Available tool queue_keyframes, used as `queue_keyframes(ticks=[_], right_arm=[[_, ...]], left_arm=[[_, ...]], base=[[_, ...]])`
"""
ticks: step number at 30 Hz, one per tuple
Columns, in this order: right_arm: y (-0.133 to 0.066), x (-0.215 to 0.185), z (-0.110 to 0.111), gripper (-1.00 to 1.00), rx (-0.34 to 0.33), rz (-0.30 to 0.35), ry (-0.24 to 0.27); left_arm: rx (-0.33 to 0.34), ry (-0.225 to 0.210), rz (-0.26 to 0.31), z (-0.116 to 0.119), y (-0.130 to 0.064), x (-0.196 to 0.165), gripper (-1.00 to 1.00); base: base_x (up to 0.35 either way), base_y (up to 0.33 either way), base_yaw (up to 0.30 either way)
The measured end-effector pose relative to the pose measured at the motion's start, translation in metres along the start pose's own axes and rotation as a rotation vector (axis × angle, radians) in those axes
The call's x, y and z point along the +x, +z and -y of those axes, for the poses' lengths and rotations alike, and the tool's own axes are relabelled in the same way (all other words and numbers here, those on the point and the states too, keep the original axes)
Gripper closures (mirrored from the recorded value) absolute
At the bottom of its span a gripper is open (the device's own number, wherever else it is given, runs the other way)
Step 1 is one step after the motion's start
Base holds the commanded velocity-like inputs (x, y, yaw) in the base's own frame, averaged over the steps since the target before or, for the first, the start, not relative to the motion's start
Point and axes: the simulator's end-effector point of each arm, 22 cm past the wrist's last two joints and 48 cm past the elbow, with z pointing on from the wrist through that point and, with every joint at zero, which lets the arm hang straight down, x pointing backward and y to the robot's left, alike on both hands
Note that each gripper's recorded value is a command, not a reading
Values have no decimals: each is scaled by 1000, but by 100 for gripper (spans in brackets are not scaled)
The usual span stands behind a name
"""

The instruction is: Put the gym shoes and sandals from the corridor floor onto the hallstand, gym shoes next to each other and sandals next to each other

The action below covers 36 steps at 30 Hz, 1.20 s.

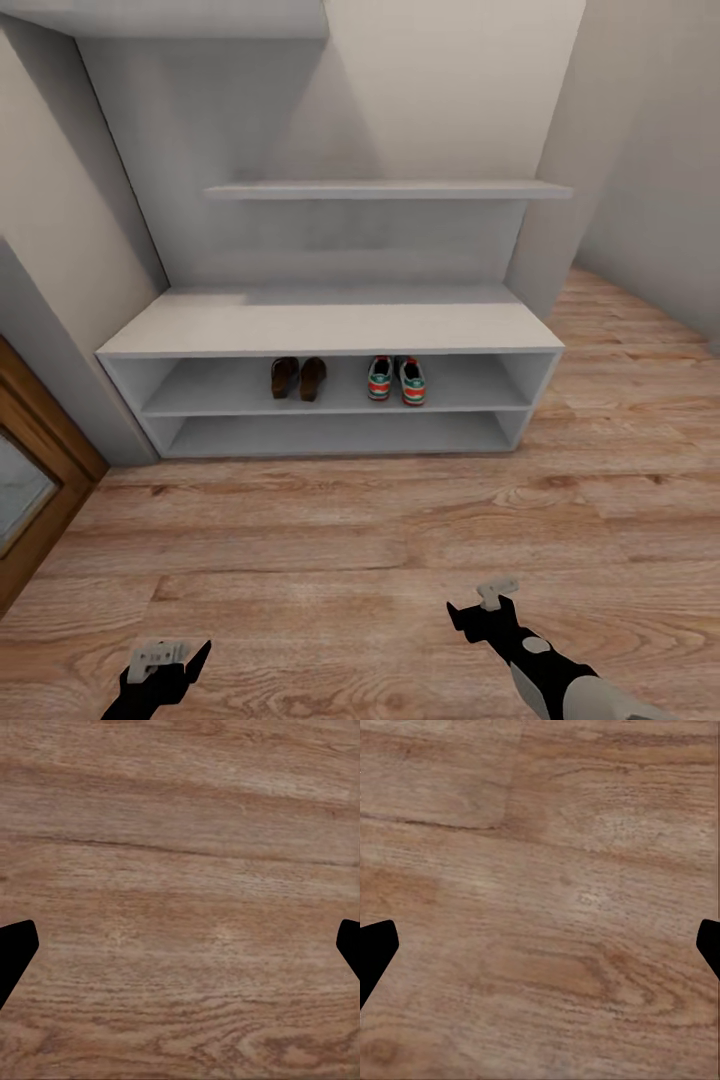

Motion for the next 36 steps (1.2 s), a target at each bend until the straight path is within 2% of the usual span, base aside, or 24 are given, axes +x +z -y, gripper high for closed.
queue_keyframes(ticks=[16, 36], right_arm=[[-24, -21, -1, -100, -2, -10, 5], [-53, -48, -1, -100, -4, -19, 8]], left_arm=[[-48, -36, -8, -15, -24, -24, -100], [-52, -36, -10, -9, -46, -60, -100]], base=[[0, 0, 0], [0, 0, 0]])
